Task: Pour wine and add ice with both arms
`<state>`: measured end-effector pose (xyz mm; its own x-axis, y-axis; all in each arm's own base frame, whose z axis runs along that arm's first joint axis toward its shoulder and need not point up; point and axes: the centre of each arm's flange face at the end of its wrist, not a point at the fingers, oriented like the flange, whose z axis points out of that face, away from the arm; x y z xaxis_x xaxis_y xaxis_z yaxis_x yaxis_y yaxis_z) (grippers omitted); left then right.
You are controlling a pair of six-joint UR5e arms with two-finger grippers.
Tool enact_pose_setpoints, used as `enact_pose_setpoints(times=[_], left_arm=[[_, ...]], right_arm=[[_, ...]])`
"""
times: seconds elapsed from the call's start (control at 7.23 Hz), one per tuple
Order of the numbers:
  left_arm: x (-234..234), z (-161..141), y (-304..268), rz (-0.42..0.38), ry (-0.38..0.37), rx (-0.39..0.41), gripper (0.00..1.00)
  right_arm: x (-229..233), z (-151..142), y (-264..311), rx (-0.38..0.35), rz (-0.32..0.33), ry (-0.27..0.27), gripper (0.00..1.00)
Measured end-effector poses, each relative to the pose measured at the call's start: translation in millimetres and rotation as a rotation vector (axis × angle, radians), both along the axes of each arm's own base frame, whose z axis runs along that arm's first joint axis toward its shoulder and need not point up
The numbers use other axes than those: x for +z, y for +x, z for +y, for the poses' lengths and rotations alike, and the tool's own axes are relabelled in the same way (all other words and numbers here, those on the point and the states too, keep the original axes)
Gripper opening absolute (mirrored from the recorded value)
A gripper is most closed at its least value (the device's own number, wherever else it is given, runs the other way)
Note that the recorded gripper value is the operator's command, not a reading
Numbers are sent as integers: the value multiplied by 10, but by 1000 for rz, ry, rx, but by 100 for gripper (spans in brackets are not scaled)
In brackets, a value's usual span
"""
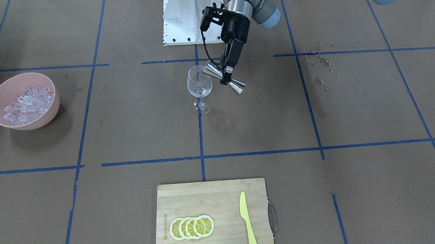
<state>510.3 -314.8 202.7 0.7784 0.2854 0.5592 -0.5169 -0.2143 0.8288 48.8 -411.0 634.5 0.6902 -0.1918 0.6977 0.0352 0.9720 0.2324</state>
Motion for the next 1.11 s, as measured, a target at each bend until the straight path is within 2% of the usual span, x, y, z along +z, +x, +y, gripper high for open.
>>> enact_pose_setpoints(times=[0.69,1.11], left_arm=[[-158,7,-4,-227,100,-19,0],[-163,10,22,-293,125,-20,0]], right_arm=[[63,8,6,1,1,-12,100],[75,14,14,3,2,-15,100]])
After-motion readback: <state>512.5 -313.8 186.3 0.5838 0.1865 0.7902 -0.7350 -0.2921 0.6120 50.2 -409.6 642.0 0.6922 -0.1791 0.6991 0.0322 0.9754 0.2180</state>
